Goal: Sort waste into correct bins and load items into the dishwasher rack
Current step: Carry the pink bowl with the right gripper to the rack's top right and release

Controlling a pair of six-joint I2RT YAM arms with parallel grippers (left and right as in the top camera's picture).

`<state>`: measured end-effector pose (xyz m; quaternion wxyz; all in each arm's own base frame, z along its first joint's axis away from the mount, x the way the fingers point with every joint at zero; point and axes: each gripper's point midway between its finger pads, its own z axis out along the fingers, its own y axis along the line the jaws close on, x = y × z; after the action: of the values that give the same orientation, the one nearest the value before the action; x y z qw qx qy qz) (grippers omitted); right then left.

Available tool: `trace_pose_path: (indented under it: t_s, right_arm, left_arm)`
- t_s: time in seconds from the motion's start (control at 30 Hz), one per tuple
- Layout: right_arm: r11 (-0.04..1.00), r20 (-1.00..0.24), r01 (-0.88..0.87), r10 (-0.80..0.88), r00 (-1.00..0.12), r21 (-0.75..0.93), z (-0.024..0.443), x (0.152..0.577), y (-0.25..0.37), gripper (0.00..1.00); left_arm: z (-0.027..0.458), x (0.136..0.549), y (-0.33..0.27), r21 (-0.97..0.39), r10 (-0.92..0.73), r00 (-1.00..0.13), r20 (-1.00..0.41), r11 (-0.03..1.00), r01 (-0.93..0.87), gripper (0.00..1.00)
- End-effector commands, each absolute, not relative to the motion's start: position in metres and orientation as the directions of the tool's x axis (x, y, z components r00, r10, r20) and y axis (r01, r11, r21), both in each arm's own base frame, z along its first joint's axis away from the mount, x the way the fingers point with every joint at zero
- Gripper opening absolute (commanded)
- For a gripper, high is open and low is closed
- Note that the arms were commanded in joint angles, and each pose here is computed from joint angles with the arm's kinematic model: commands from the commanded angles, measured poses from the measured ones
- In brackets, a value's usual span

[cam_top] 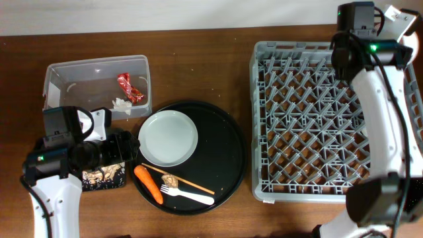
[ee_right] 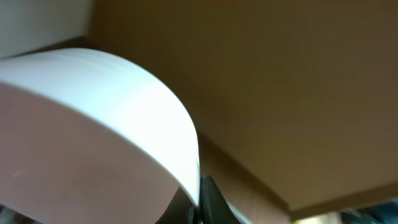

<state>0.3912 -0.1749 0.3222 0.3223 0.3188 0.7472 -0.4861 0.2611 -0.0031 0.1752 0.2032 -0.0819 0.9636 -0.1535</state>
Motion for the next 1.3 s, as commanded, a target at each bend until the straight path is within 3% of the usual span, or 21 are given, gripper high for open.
trace_pose_path:
  t_s: [0.0, 0.23, 0.47, 1.27]
  right_arm:
    - [0.134, -0.772, 0.789, 0.161, -0.615, -0.6, 0.304, 0.391, -0.212, 0.04]
    - [0.121, -0.683, 0.713, 0.213, -0.698, -0.691, 0.236, 0.411, -0.238, 0.04]
    - [0.215, -0.617, 0.665, 0.25, -0.746, -0.716, 0.184, 0.427, -0.234, 0.04]
    - [0.448, -0.498, 0.588, 0.313, -0.809, -0.673, 0.134, 0.433, -0.2, 0.04]
  left_arm:
    - [0.177, 0.262, -0.001, -0.323, -0.219, -0.9, -0.376, 0.942, -0.094, 0.87]
    - [0.177, 0.263, -0.001, -0.323, -0.219, -0.9, -0.377, 0.942, -0.094, 0.87]
    - [0.177, 0.262, -0.001, -0.323, -0.219, -0.9, -0.376, 0.942, -0.094, 0.87]
    - [0.179, 0.266, 0.0, -0.322, -0.218, -0.895, -0.39, 0.943, -0.09, 0.87]
